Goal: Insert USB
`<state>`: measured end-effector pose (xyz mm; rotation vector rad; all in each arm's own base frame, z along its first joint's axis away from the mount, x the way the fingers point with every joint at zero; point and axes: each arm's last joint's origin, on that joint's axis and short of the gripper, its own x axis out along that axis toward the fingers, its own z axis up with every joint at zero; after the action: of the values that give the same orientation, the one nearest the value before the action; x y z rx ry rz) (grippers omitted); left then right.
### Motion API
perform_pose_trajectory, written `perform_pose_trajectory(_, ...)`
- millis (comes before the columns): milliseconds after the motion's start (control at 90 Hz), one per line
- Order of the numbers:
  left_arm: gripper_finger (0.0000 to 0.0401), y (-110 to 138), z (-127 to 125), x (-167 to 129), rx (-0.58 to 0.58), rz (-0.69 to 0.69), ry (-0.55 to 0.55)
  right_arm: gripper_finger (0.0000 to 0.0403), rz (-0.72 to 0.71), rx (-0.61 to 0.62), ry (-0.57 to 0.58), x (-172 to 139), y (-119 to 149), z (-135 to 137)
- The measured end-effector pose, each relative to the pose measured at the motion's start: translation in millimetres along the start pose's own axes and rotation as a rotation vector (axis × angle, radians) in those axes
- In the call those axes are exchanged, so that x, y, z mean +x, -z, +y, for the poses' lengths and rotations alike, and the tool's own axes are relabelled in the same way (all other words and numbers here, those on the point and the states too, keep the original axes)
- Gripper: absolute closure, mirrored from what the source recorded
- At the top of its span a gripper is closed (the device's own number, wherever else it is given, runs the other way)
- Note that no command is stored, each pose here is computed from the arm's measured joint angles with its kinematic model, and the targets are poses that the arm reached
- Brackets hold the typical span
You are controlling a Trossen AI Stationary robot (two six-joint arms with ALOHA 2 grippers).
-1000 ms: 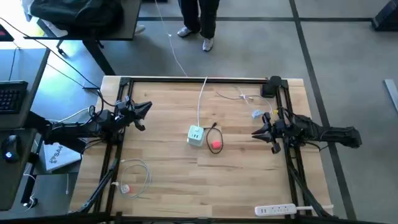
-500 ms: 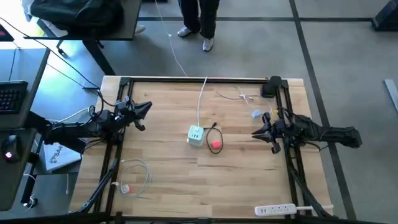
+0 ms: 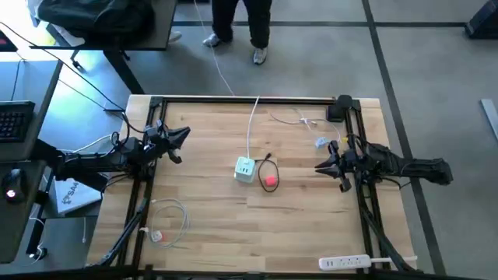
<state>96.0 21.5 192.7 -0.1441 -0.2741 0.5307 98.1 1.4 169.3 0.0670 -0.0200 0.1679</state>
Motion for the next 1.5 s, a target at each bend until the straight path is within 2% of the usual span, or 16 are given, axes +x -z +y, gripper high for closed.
perform_pose_trajectory(433, 0.0382, 0.1, 0.0, 0.0, -0.001, 0.0, 0.0, 0.038, 0.0, 0.0, 0.0, 0.0, -0.1, 0.0)
perform_pose_trajectory(489, 0.0382, 0.1, -0.2, 0.0, -0.047, 0.001, 0.006, 0.038, 0.0, 0.0, 0.0, 0.0, 0.0, 0.0)
perform_pose_trajectory(556, 0.0382, 0.9, -1.6, 0.0, -0.176, 0.018, 0.058, 0.038, 0.0, -0.001, 0.0, 0.0, -0.1, 0.0)
perform_pose_trajectory(633, 0.0382, 1.3, -3.2, 0.3, -0.259, 0.033, 0.101, 0.038, -0.001, -0.097, 0.005, 0.0, -0.1, -0.3)
perform_pose_trajectory(778, 0.0382, 3.2, -2.1, 0.4, -0.2, 0.043, 0.07, 0.038, 0.0, -0.259, 0.006, 0.0, 0.0, -0.3)
perform_pose_trajectory(911, 0.0382, 9.2, -1.3, 0.1, -0.195, 0.101, 0.055, 0.038, -0.009, -0.322, 0.009, 0.0, -0.9, -0.3)
perform_pose_trajectory(1044, 0.0382, 21.4, -1.5, -0.9, -0.224, 0.221, 0.083, 0.038, -0.179, -0.386, 0.047, -1.6, -17.5, 0.6)
perform_pose_trajectory(1144, 0.0382, 25.2, -4.9, -0.2, -0.229, 0.276, 0.159, 0.038, -0.304, -0.348, 0.05, -4.5, -29.3, 2.1)
perform_pose_trajectory(1289, 0.0382, 22.4, -11.9, 2.5, -0.277, 0.258, 0.227, 0.038, -0.546, -0.248, 0.105, -14.2, -50.4, 3.5)
perform_pose_trajectory(1411, 0.0382, 21.9, -18.2, 4.3, -0.338, 0.253, 0.246, 0.038, -0.695, -0.155, 0.094, -22.3, -61.8, 5.3)
perform_pose_trajectory(1500, 0.0382, 24.0, -22.5, 5.2, -0.387, 0.266, 0.229, 0.038, -0.717, -0.204, 0.139, -23.8, -63.5, 5.0)
